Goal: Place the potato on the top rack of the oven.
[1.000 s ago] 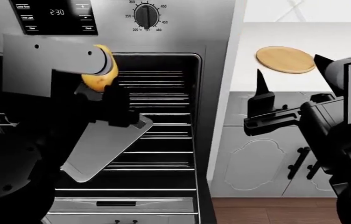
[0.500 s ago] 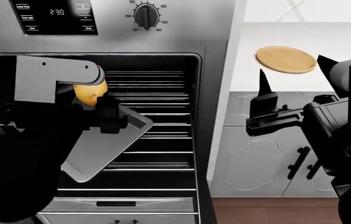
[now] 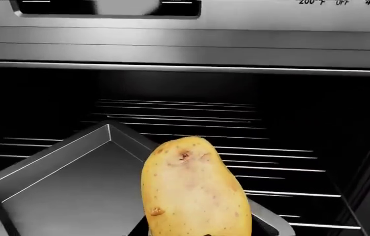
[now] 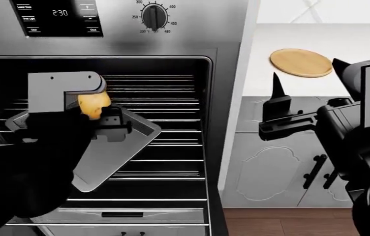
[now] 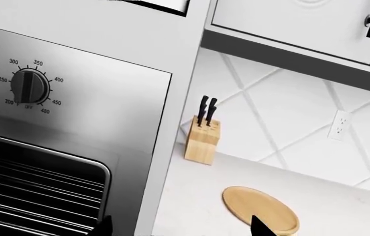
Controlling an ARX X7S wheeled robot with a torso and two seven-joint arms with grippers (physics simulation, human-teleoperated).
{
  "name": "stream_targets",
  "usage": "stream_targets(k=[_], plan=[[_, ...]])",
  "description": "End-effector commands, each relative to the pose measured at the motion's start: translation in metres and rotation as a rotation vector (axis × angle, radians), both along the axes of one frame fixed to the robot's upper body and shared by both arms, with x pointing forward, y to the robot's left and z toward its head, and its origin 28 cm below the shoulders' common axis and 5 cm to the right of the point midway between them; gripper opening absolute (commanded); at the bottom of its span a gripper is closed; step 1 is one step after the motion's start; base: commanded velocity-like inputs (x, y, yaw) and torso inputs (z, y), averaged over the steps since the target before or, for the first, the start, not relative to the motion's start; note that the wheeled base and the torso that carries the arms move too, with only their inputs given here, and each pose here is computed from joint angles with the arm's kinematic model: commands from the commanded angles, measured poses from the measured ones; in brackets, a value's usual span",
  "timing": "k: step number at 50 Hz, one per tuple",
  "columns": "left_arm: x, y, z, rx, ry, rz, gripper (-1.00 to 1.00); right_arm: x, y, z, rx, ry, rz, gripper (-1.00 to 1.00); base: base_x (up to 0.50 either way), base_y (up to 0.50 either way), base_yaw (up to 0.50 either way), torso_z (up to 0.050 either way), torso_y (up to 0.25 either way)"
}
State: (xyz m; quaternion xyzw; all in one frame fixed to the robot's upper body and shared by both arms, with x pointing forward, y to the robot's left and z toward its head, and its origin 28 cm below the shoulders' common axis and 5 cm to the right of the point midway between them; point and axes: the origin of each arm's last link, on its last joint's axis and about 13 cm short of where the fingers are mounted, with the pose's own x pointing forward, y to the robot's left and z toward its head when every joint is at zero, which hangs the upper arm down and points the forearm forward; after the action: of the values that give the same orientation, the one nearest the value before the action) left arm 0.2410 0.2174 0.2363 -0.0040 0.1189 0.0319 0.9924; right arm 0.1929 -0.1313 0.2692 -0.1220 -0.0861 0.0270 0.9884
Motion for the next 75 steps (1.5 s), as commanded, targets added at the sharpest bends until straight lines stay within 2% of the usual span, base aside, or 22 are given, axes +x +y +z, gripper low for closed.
stream_targets(k=[1, 25, 42, 75], plan=[[0.014, 0.003, -0.011, -0.015, 0.021, 0.045, -1.0, 0.007, -0.001, -0.004, -0.001, 0.015, -0.006, 1.0, 0.0, 0.0, 0.0, 0.0, 0.0], [0.03, 0.014, -0.022, 0.004, 0.048, 0.143, -1.0, 0.011, -0.001, -0.009, 0.002, 0.028, -0.009, 1.0, 0.0, 0.0, 0.0, 0.0, 0.0], [0.033, 0.016, -0.034, -0.013, 0.106, 0.141, -1.0, 0.012, -0.001, -0.011, 0.002, 0.033, -0.015, 1.0, 0.0, 0.0, 0.0, 0.0, 0.0], [0.038, 0.018, -0.04, -0.022, 0.121, 0.17, -1.0, 0.013, -0.003, -0.015, 0.002, 0.039, -0.02, 1.0, 0.0, 0.0, 0.0, 0.0, 0.0]])
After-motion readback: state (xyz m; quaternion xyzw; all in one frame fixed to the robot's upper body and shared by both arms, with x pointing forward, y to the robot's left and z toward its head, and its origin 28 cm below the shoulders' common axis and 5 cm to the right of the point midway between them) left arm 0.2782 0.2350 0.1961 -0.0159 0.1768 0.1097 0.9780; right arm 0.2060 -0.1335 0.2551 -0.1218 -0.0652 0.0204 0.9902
